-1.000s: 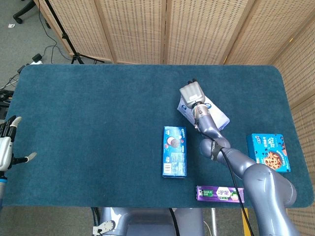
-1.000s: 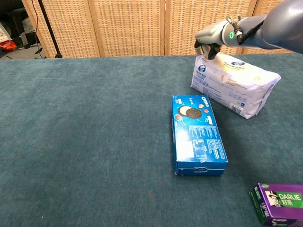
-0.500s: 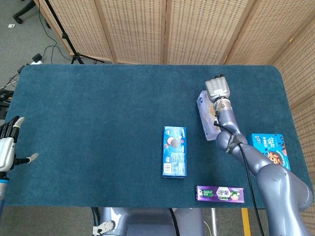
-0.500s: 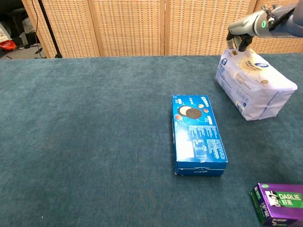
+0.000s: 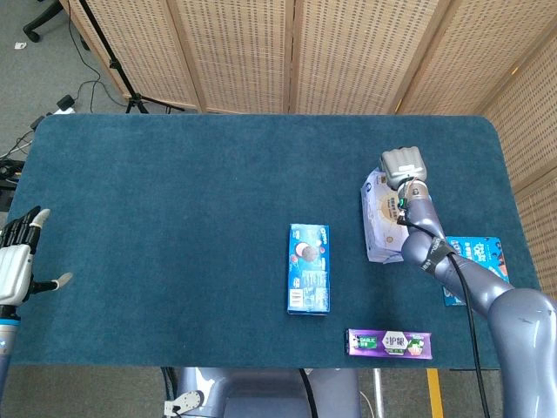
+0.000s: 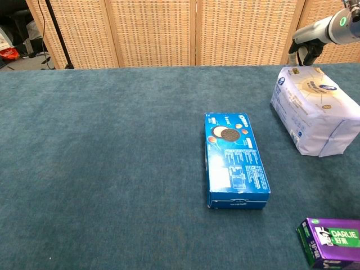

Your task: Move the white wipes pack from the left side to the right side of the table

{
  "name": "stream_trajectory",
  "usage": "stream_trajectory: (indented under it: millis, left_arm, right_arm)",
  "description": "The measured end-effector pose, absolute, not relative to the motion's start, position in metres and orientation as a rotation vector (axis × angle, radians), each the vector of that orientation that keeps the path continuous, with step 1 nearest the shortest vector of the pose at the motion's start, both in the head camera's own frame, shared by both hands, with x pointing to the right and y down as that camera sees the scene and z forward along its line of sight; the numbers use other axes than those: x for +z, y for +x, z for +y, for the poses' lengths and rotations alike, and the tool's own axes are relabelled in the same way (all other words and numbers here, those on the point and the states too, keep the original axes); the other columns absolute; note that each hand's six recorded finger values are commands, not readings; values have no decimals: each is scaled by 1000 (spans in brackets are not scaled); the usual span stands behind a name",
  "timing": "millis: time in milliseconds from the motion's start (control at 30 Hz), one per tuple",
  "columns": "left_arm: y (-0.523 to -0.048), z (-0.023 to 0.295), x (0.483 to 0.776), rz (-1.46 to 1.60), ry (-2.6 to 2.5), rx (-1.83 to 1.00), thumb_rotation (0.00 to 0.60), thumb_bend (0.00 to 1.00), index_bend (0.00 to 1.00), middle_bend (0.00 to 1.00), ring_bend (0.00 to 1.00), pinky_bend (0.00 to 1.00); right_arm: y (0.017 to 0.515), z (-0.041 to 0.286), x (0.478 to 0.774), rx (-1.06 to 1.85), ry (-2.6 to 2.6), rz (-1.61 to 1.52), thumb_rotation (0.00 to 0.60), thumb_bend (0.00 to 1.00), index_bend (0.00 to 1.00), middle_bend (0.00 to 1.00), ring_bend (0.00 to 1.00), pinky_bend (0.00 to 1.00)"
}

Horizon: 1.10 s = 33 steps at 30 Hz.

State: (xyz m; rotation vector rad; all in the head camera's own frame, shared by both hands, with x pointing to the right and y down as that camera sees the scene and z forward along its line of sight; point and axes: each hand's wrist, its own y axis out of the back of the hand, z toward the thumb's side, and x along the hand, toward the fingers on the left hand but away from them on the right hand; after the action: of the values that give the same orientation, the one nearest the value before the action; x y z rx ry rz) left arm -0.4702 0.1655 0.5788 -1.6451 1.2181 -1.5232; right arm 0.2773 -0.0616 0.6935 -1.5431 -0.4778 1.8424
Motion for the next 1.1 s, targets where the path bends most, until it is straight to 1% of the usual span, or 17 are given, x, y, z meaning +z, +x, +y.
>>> stream_trajectory:
  millis: [533,833,1100]
  left_arm:
    - [-468,167,577,1210,-1658,-1507,600,77,0,0,0,0]
    - [-466,168,578,1198,-1669,-1505,600,77,0,0,0,0]
    - [-465,168,579,1192,-1672,-1506,600,78,0,0,0,0]
  right_arm:
    - [288,-37,684,1903,-1600,-501,600,1000,413,409,236,250]
    - [290,-16,682,1900,-1616,-454,600,1000,413,404,236,258]
    - [292,6,666,1841,-1601,-453,600,1000,413,404,236,271]
